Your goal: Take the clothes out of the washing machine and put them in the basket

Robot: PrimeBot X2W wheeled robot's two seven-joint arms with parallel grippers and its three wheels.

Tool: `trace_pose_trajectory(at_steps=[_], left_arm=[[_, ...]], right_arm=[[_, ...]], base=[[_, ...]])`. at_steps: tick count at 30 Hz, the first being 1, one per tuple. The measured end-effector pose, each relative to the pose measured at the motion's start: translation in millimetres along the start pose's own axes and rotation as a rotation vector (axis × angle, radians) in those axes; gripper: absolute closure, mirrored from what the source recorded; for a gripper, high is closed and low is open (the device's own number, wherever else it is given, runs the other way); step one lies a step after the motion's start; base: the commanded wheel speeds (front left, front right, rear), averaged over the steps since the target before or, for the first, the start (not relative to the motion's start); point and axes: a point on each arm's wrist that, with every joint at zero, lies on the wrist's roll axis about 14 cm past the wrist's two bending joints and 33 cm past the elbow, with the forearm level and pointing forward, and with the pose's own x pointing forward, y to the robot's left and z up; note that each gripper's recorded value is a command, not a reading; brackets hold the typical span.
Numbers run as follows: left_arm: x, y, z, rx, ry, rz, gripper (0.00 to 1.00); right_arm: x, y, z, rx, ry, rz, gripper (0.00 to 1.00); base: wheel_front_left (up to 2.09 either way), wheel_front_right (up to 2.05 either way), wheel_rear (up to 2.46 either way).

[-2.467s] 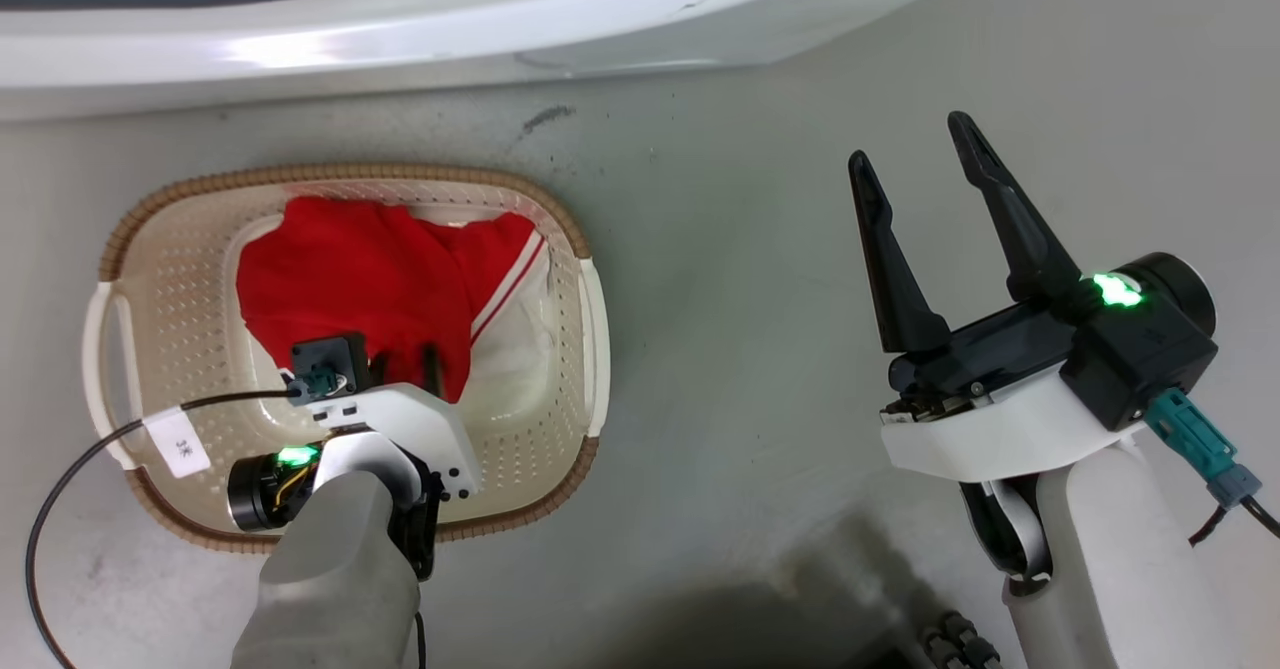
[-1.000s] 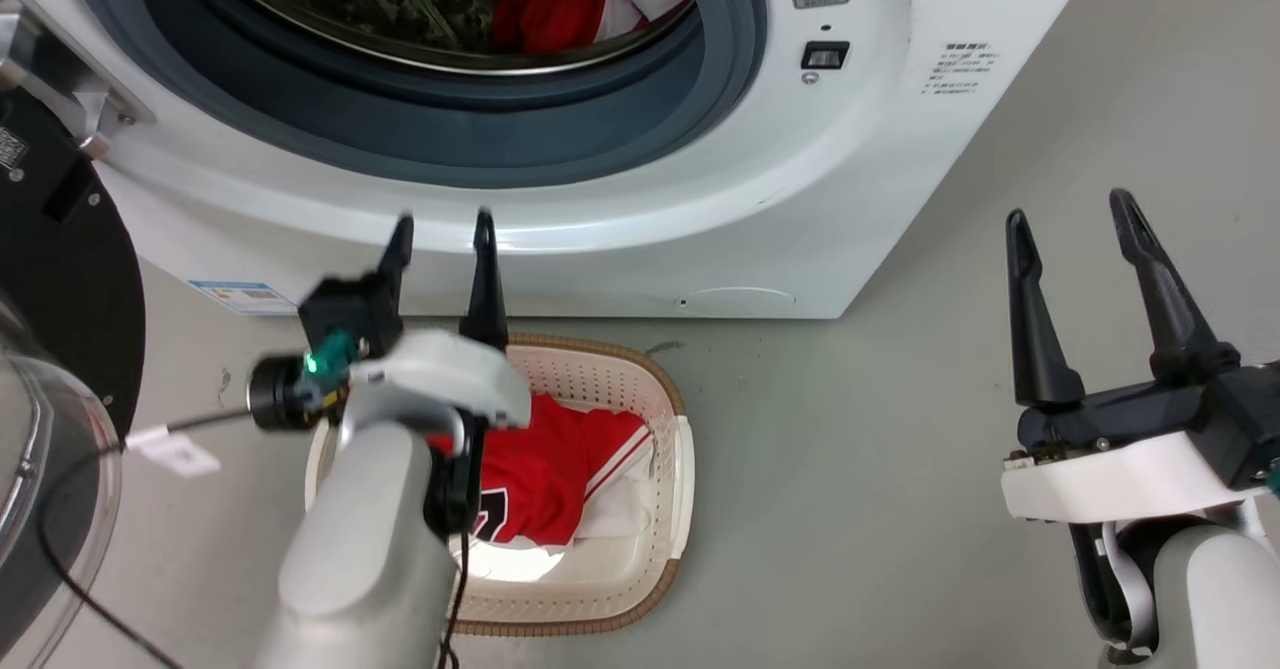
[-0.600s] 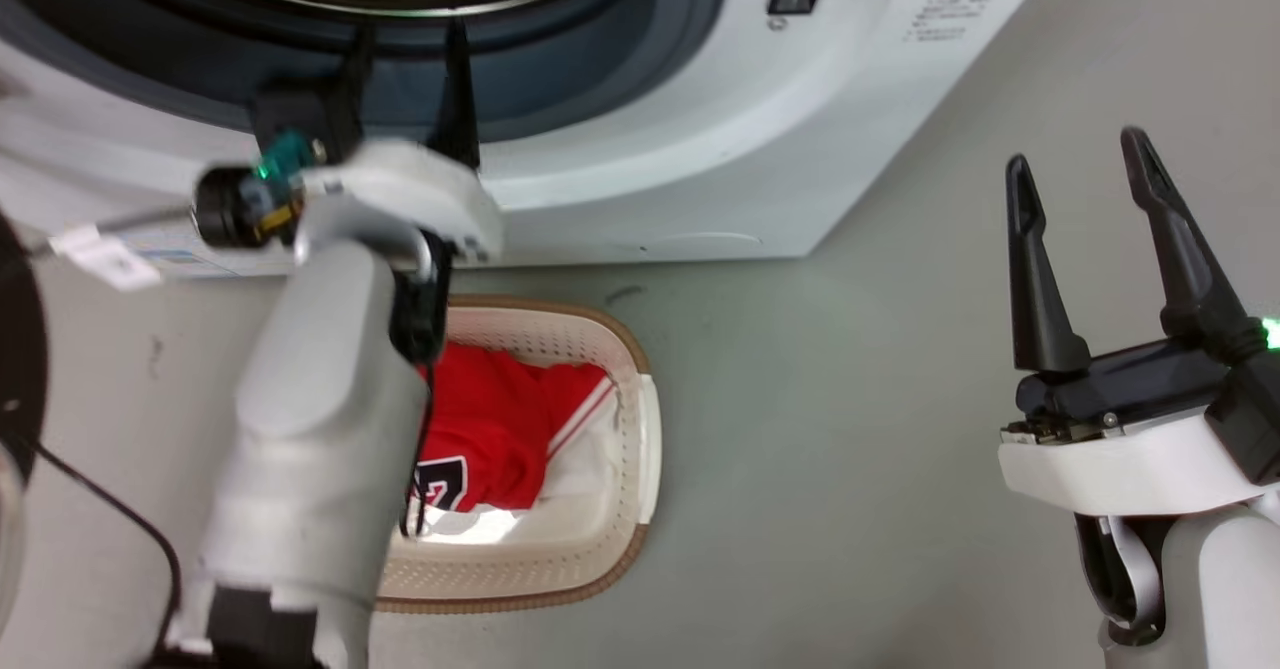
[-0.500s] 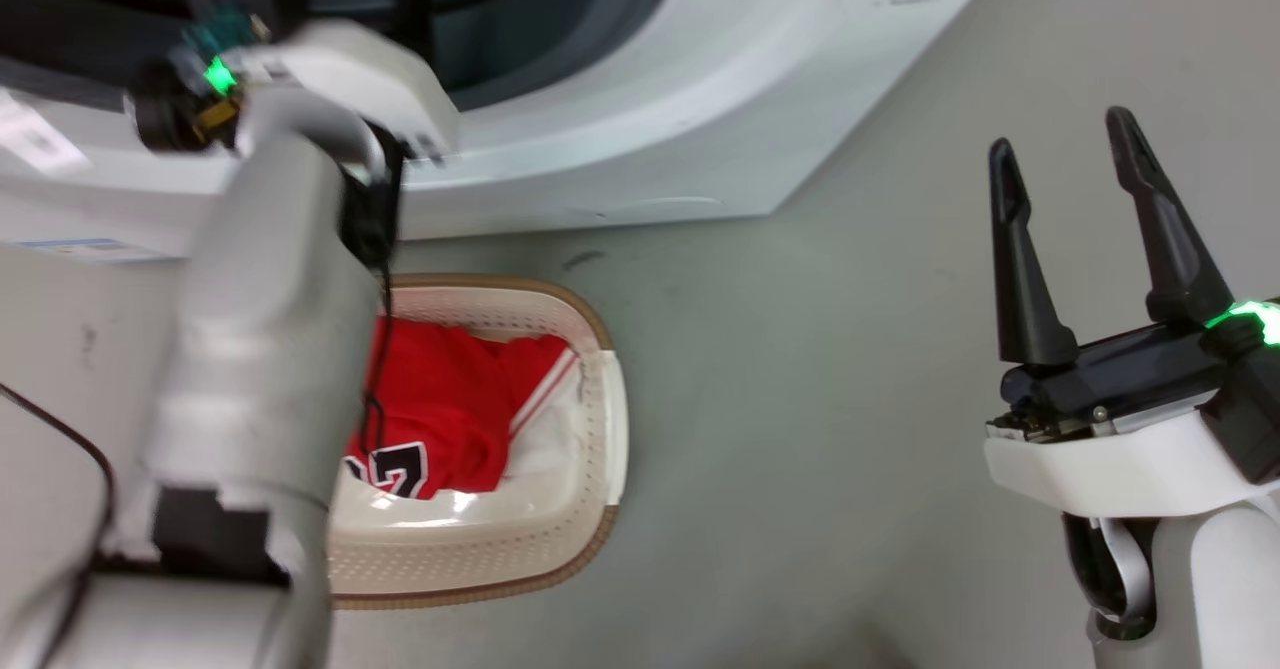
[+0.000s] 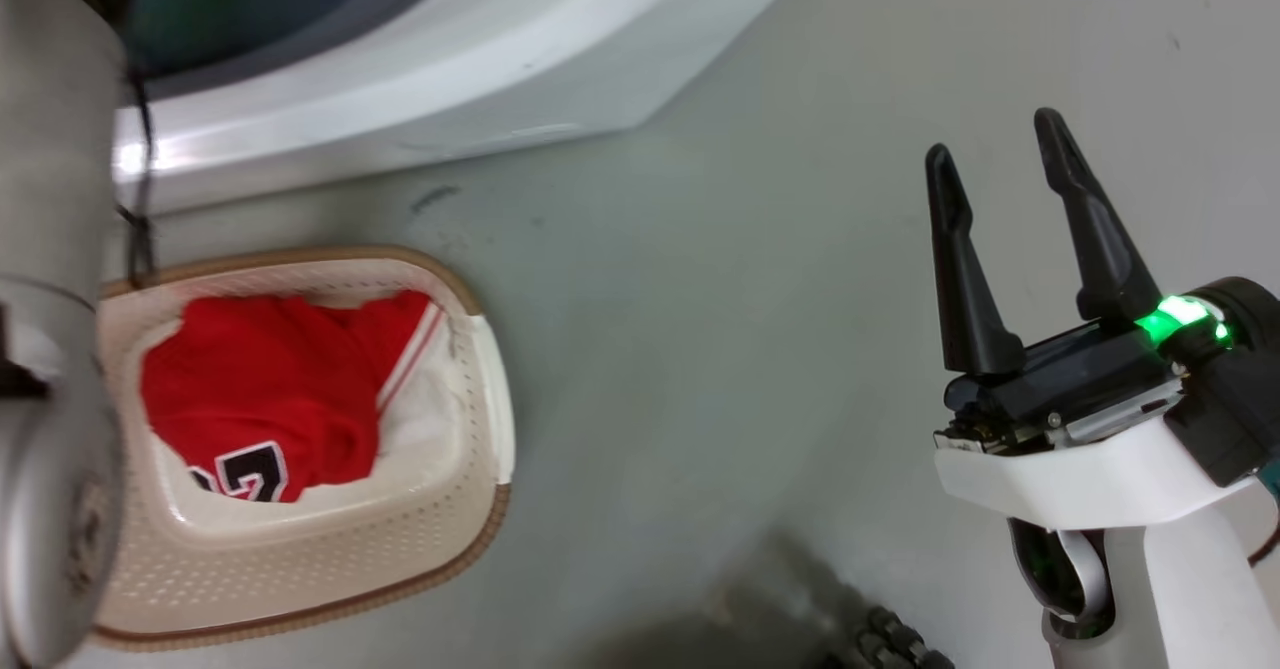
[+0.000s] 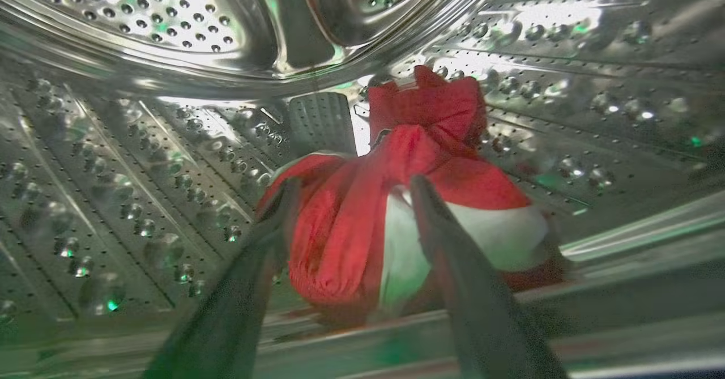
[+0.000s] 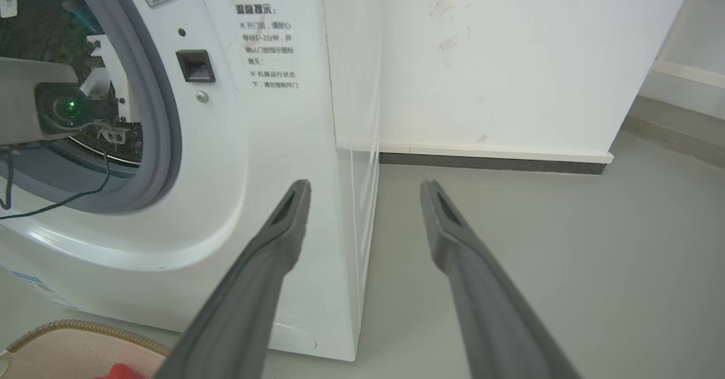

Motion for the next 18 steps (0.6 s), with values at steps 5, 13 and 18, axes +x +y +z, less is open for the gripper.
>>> trace_pose_trajectory(at_steps=[5, 13, 18], left_arm=[[29.5, -4.6, -19.8, -0.046, 0.127, -0.005, 0.00], [58.1, -14.8, -50.2, -0.063, 0.285, -0.008, 0.00], [63.2, -16.5, -63.1, -0.106, 0.346, -0.002, 0.56]], right_arm=[[-5.4, -8.2, -28.7, 0.020, 0.073, -0.028, 0.00], [-14.6, -15.5, -53.9, 0.046, 0.147, -0.058, 0.00], [-19.8, -21.0, -60.4, 0.049, 0.172, -0.078, 0.00]], base=[[0.00, 0.00, 0.00], [0.00, 0.00, 0.00], [0.00, 0.00, 0.00]])
